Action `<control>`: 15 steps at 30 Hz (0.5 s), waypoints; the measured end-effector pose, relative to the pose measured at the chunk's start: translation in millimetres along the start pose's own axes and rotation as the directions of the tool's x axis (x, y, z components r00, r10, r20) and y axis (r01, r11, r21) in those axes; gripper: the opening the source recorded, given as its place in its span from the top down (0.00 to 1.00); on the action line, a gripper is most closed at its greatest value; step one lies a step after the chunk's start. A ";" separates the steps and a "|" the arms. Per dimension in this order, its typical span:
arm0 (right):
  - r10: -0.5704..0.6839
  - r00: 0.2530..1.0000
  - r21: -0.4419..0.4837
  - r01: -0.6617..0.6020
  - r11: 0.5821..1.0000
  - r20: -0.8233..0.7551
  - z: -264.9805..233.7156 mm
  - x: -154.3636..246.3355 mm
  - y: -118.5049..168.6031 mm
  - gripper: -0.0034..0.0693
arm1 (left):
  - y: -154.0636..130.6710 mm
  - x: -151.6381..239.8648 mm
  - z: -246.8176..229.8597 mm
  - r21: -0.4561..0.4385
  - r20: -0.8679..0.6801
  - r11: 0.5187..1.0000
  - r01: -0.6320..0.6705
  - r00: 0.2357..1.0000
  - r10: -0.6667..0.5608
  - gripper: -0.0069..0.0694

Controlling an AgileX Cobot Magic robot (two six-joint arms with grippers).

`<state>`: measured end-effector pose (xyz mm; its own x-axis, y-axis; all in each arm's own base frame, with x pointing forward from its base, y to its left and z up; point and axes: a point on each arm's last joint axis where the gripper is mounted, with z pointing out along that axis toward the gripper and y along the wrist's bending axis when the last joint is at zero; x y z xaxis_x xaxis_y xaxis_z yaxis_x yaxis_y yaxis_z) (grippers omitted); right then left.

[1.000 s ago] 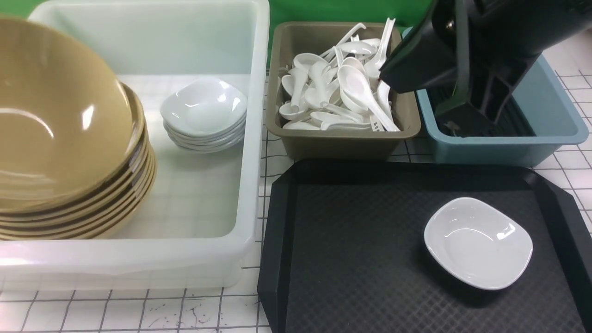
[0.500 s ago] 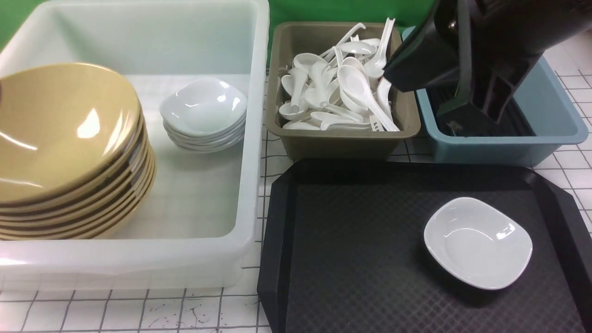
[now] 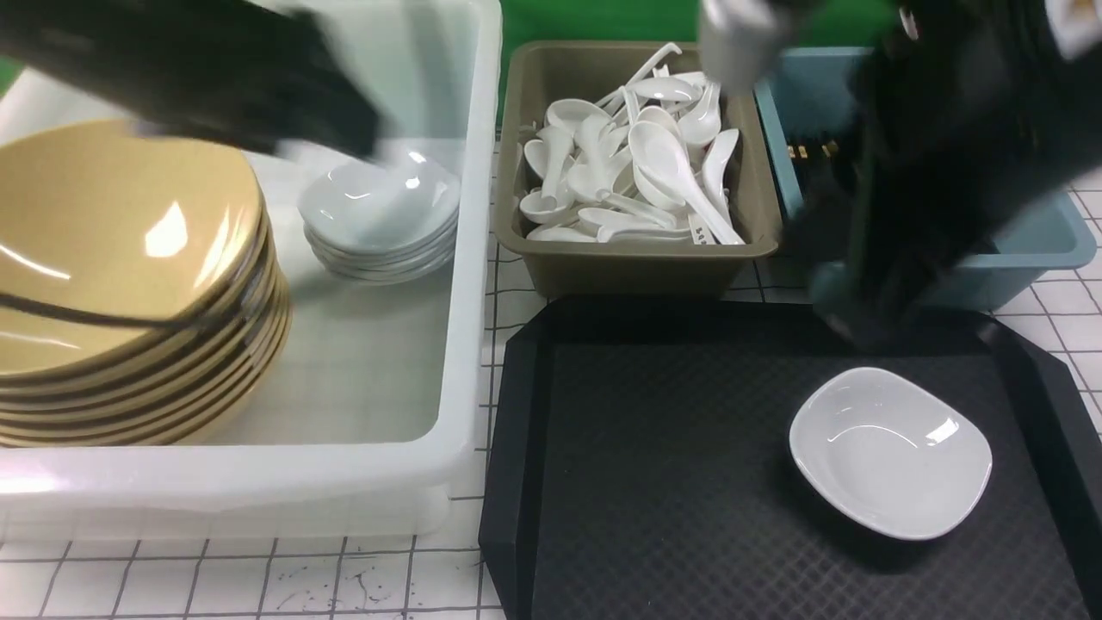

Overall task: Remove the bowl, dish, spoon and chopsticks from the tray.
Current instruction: Use the left arm to grab the plate

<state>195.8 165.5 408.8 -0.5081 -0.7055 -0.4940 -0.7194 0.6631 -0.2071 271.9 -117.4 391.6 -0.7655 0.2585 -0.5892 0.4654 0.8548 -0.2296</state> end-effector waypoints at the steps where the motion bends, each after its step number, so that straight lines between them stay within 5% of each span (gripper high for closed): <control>1: 0.020 1.000 0.019 -0.020 1.000 -0.019 1.6 7.8 -0.4 0.89 | -9.6 -0.8 13.9 0.016 -0.027 0.999 -0.027 0.999 0.028 0.27; 15: 0.396 0.908 0.266 -0.352 0.897 -0.136 0.2 143.6 -31.7 0.89 | -137.9 14.9 227.6 0.205 -0.195 0.942 -0.267 0.932 0.307 0.27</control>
<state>145.8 43.2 344.3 -0.8108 -0.4118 -0.4159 -0.3406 0.9099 -0.2368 297.4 -333.8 238.1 -0.6570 0.5905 -0.4686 0.7338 0.6435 -0.2180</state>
